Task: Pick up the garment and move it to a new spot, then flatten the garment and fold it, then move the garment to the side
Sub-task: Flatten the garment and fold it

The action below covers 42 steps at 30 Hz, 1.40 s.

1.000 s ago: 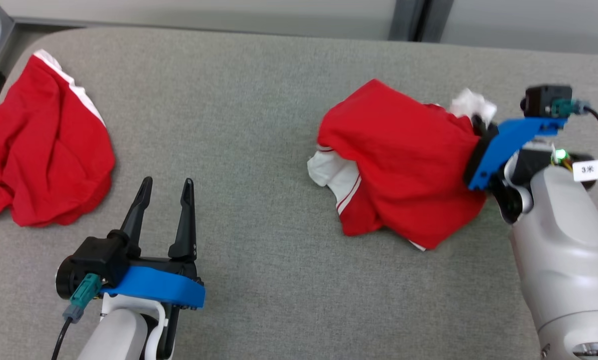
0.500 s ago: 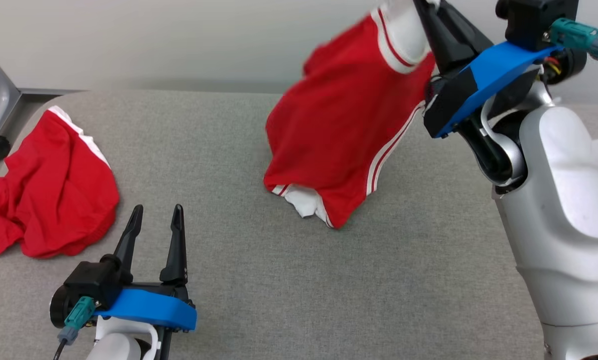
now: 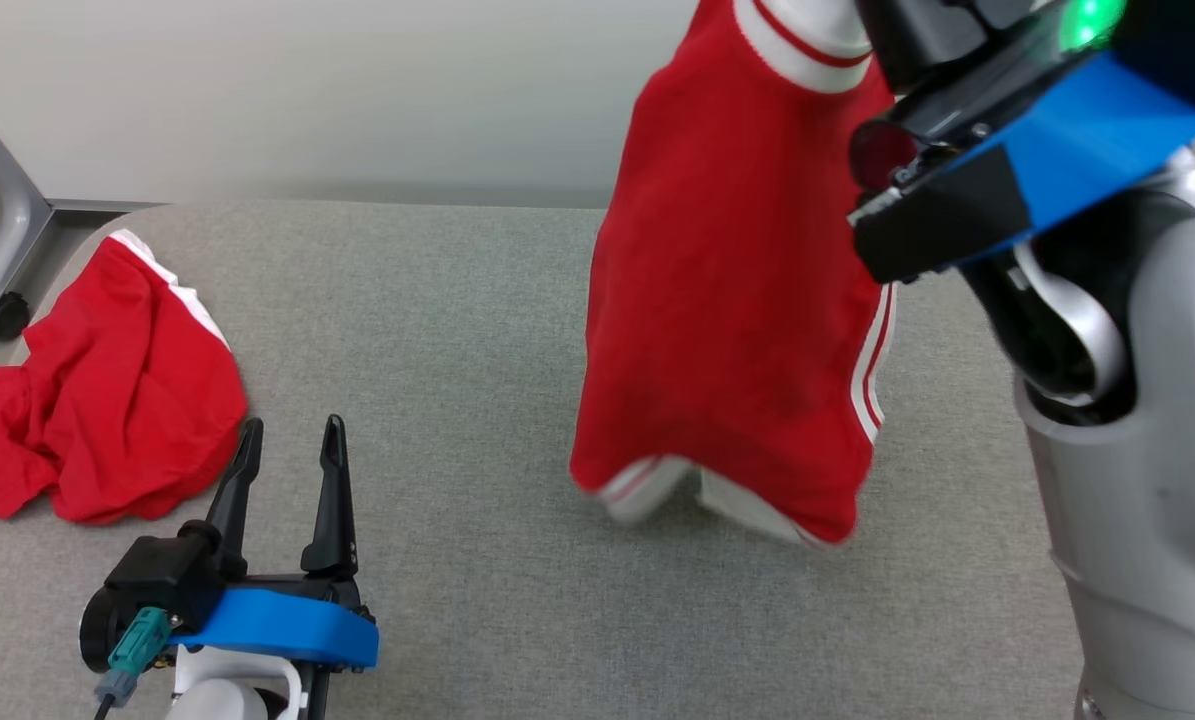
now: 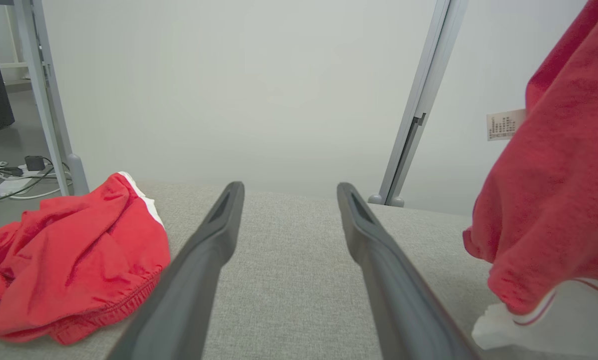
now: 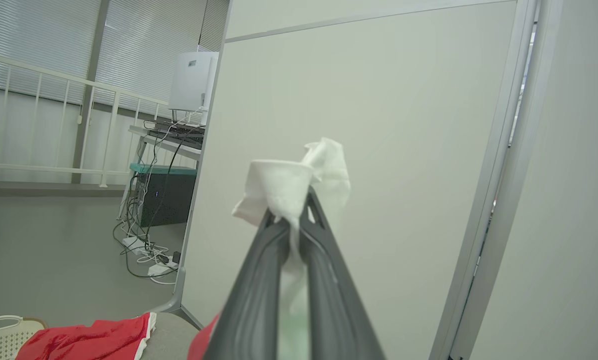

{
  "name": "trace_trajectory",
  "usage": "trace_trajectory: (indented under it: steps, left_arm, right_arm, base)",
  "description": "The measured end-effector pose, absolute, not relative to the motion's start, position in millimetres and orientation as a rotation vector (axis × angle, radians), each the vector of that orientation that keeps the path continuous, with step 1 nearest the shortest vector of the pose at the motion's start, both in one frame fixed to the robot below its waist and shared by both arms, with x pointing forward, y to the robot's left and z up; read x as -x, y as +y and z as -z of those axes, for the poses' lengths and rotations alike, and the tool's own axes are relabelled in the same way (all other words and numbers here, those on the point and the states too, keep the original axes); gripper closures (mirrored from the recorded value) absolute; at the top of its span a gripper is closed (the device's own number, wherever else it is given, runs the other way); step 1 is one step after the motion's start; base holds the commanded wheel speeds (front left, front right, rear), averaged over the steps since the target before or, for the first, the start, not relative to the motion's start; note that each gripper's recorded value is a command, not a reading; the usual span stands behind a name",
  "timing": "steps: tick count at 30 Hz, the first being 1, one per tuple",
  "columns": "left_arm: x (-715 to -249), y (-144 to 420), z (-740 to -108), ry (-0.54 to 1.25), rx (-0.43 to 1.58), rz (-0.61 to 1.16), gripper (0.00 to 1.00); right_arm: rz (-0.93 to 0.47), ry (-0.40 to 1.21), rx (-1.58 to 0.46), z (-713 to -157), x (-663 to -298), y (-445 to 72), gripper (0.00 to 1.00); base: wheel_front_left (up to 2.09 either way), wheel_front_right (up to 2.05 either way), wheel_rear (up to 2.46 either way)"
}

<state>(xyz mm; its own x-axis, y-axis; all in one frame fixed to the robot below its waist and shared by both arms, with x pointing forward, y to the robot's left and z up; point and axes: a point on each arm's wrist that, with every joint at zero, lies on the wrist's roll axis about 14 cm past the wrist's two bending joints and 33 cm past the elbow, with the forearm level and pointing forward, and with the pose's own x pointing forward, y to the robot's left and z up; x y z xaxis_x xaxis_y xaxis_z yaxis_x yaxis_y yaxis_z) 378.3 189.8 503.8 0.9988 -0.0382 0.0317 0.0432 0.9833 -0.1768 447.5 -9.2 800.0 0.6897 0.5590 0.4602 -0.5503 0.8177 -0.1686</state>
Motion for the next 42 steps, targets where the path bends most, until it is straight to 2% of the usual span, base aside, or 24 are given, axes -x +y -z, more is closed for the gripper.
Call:
trace_trajectory:
  steps: [3,6,17,22,23,24,25,26,30,34,42]
  left_arm:
    - [-377.6,189.3,-504.2,-0.029,0.18,0.04,0.0]
    - [-377.4,187.1,-503.5,-0.027,0.183,0.045,0.0]
    - [-392.2,176.7,-493.5,0.004,0.185,0.078,0.0]
    - [-398.0,175.1,-485.2,0.026,0.185,0.083,0.0]
    - [-399.4,174.7,-483.1,0.031,0.185,0.085,0.0]
    - [-400.5,174.9,-481.6,0.035,0.186,0.085,0.0]
    - [-400.5,174.9,-481.6,0.035,0.186,0.085,0.0]
    - [-401.8,177.1,-477.0,0.047,0.183,0.079,0.0]
    - [-402.2,178.1,-469.7,0.066,0.178,0.076,0.0]
    - [-402.1,175.4,-474.5,0.053,0.177,0.086,0.0]
    - [-388.4,169.7,-486.6,0.023,0.177,0.101,0.0]
  right_arm:
    - [-0.587,-0.554,0.03,-811.2,-439.3,-19.8,1.0]
    - [-0.52,-0.487,0.047,-797.3,-448.9,-36.7,1.0]
    - [-0.379,-0.015,0.037,-632.4,-539.4,-67.3,1.0]
    - [-0.363,0.052,0.023,-585.4,-569.7,-64.4,1.0]
    - [-0.356,0.09,0.027,-570.5,-574.6,-65.4,0.34]
    - [-0.35,0.139,0.029,-552.5,-577.6,-66.6,0.0]
    - [-0.35,0.139,0.029,-552.5,-577.6,-66.6,0.0]
    - [-0.341,0.237,0.017,-518.1,-578.8,-67.0,0.0]
    - [-0.345,0.356,0.016,-478.2,-571.7,-64.2,0.0]
    - [-0.321,0.383,-0.009,-476.1,-562.3,-74.8,0.0]
    - [-0.268,0.383,-0.074,-477.9,-510.8,-107.0,0.0]
  base:
    - [0.0,0.0,0.0]
    - [0.0,0.0,0.0]
    - [0.0,0.0,0.0]
    - [0.0,0.0,0.0]
    - [0.0,0.0,0.0]
    - [0.0,0.0,0.0]
    - [0.0,0.0,0.0]
    - [0.0,0.0,0.0]
    - [0.0,0.0,0.0]
    - [0.0,0.0,0.0]
    - [0.0,0.0,0.0]
